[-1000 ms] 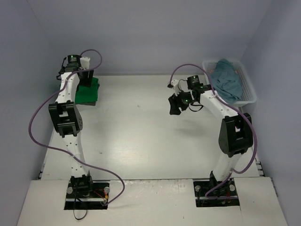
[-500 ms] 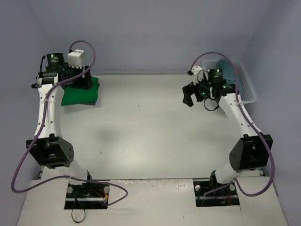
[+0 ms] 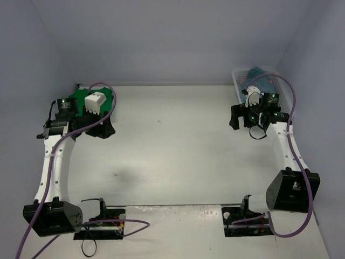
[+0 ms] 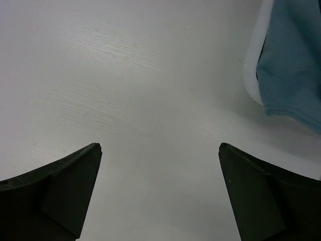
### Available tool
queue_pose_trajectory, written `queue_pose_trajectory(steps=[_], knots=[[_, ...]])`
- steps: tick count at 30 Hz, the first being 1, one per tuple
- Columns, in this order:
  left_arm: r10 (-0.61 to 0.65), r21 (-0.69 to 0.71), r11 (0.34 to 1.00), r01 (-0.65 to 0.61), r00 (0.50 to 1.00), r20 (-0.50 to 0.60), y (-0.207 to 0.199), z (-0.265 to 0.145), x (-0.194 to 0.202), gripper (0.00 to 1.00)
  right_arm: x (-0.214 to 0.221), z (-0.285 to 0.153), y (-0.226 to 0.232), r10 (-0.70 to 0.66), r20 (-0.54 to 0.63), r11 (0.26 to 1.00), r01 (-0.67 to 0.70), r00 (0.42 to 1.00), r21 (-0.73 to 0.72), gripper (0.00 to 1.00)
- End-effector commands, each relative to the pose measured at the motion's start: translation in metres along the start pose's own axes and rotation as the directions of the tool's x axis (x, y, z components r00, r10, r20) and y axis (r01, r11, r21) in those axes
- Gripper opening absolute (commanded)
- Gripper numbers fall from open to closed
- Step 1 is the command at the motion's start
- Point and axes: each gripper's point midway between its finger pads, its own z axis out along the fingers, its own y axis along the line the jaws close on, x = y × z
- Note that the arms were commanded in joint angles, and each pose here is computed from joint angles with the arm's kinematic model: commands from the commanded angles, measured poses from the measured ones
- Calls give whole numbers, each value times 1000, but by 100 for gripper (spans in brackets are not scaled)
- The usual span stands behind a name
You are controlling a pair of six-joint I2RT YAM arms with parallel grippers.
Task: Fold and stack the t-shirts
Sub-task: Neatly place the folded tshirt to the corner
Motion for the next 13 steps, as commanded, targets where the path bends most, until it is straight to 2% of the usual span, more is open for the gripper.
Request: queue_pose_trajectory(steps=[1,7,13], knots=[[46,24,999,-47,997,65,-5,5,1,61,-22,-15,-8,-41,112,997,33,993,68,100],[86,-38,996,-83,994,72,2,5,17,61,-13,-21,-22,-23,115,995,12,993,96,100],[94,-36,995,-92,993,68,1,8,31,61,-10,-20,-28,-7,112,994,-5,994,106,100]])
